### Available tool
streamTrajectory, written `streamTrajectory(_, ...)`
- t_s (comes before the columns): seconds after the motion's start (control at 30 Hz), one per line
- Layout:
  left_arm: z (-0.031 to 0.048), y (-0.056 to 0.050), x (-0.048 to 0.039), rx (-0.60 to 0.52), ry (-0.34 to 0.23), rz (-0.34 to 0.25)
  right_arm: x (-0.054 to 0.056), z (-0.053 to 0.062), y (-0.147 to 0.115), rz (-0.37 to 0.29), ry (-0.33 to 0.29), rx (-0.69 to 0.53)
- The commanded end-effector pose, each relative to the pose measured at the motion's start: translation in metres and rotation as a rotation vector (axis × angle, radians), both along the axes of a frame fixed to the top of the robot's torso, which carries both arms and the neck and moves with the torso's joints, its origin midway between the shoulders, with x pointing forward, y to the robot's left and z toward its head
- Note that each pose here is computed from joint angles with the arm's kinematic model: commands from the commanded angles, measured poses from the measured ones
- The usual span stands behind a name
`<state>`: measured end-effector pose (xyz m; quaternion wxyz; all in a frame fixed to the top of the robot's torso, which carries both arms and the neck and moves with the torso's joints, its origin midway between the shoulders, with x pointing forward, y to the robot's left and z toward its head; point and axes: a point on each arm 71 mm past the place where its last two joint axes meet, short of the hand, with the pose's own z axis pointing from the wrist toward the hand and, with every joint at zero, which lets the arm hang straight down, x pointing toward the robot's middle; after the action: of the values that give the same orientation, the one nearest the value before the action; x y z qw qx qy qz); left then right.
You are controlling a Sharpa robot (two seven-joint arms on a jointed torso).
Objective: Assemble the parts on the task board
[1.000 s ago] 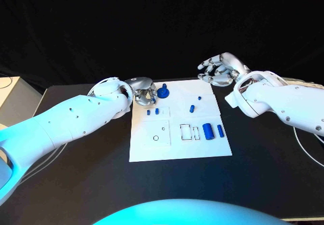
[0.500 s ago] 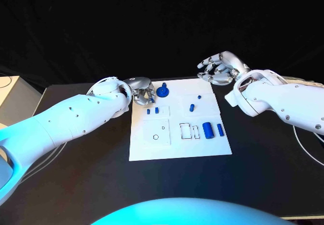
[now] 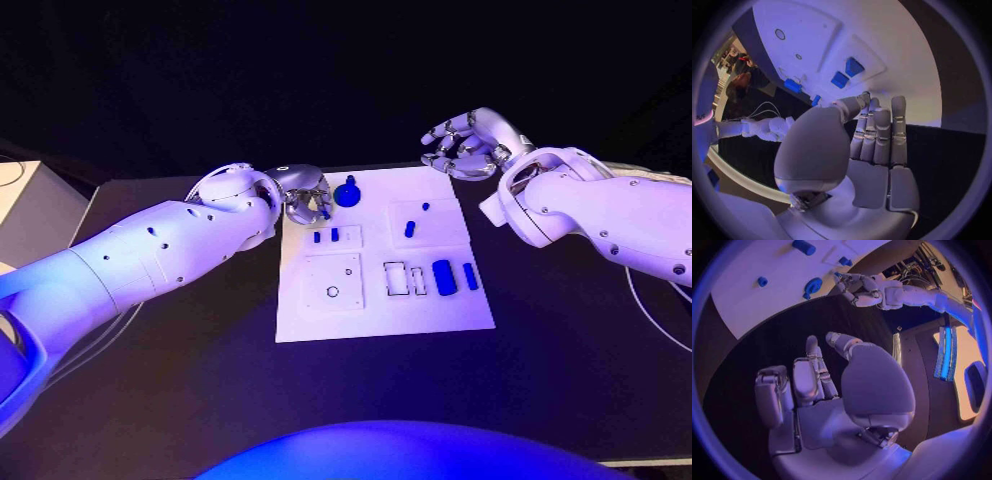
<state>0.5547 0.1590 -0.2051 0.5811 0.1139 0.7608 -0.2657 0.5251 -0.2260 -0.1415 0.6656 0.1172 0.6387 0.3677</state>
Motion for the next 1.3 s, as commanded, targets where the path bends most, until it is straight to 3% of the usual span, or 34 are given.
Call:
streamTrajectory(0.03, -0.0009, -0.0034, -0.0014, -0.004, 0.015, -0.014, -0.0004, 0.001, 0.0008, 0.008, -0.009, 0.001)
streamTrajectory(0.43, -0.0009, -0.0065, -0.0014, -0.007, 0.015, -0.015, -0.0004, 0.001, 0.0011, 0.009, -0.01, 0.001)
streamTrajectory(1.3, -0.0091, -0.0063, -0.0028, 0.054, 0.061, -0.013, -0.0003, 0.0009, 0.0006, 0.008, -0.009, 0.001)
